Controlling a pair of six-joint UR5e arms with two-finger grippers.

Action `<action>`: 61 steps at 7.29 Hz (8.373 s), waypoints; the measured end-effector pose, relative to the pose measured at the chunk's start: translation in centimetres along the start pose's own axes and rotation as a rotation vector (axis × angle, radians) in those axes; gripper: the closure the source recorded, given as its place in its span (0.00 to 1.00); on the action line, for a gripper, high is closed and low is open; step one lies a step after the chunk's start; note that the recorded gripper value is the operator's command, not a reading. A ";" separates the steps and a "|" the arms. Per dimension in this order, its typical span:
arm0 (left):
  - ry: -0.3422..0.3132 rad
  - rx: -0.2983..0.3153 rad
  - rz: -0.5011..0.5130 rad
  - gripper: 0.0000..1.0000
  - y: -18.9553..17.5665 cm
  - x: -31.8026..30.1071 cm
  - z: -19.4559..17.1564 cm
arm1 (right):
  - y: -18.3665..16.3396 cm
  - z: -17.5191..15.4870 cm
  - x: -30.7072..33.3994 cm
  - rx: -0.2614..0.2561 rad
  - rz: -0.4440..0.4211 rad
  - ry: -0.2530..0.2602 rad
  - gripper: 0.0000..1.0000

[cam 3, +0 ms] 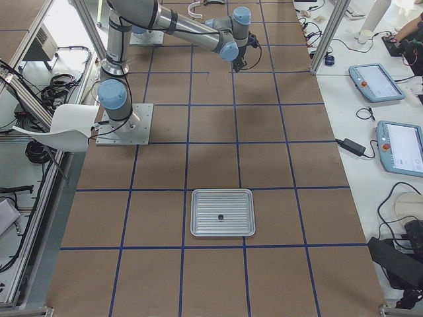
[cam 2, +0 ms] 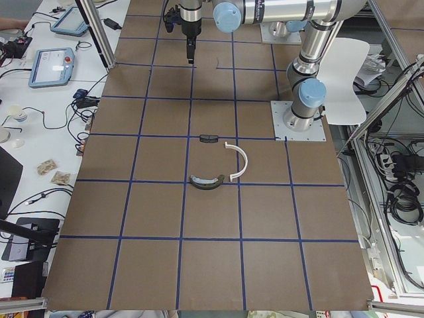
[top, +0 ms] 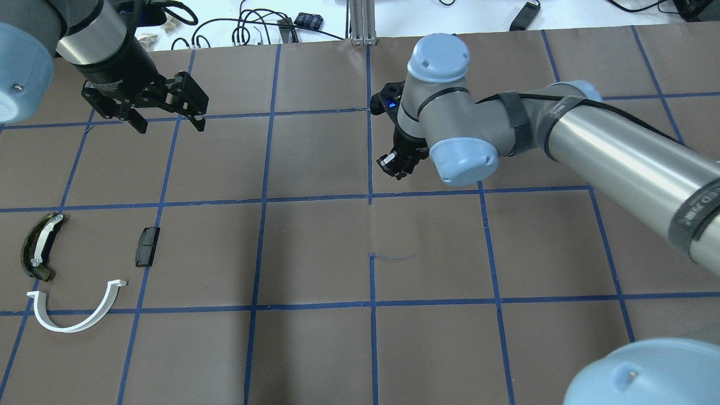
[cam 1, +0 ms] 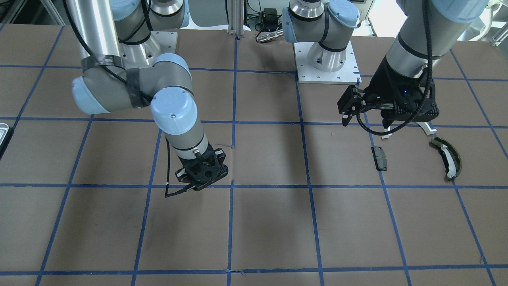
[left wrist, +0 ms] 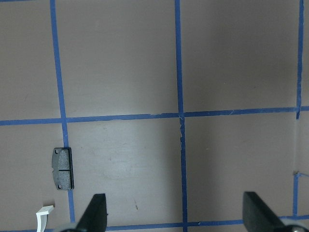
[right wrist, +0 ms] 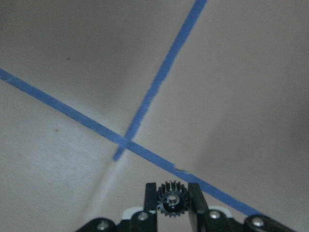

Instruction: Place bearing gear from tray to pile

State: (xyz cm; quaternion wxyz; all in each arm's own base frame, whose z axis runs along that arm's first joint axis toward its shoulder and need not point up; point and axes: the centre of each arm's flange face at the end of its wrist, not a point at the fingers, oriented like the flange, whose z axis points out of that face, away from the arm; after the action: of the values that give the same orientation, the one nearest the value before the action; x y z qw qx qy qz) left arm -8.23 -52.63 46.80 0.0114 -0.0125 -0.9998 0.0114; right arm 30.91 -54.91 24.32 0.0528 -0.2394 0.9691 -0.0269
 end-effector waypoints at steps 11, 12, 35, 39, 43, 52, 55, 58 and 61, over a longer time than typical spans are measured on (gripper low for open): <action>0.031 0.026 -0.090 0.00 -5.0 11.4 15.2 | 13.7 -14.9 34.9 0.025 0.046 0.201 0.00; 0.014 0.031 -0.097 0.00 -5.3 14.4 18.3 | 19.6 -15.8 41.7 0.005 0.040 0.199 0.00; 0.051 -0.127 0.205 1.00 2.2 -33.2 23.1 | 40.8 -10.2 60.7 0.022 -0.303 0.144 0.99; -0.017 -0.046 0.199 0.25 5.1 -32.1 27.2 | 20.5 -15.9 40.7 0.017 -0.143 0.078 0.99; -0.113 0.082 0.340 0.24 -1.8 -24.5 18.6 | 5.1 -12.6 11.1 0.034 0.221 0.026 0.96; 0.051 0.100 0.116 0.24 -4.6 3.5 18.6 | -0.7 -4.2 -2.4 0.181 0.238 0.047 0.00; 0.069 0.067 0.037 0.24 -3.1 10.6 20.3 | 1.7 -12.2 4.7 0.158 0.274 0.106 0.00; 0.020 0.007 -0.043 0.23 -1.9 15.9 24.3 | 8.0 -22.4 9.6 0.061 0.381 0.136 0.00; 0.007 -0.023 -0.106 0.23 -2.6 17.6 28.0 | 10.6 -26.6 8.3 -0.006 0.430 0.111 0.00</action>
State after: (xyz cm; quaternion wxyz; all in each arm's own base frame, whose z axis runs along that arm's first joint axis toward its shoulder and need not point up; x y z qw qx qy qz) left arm -26.49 -55.40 19.30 0.0154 0.0401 -0.9991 -0.0010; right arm 15.63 -48.74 49.13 0.0030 -0.0255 0.9994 -0.0252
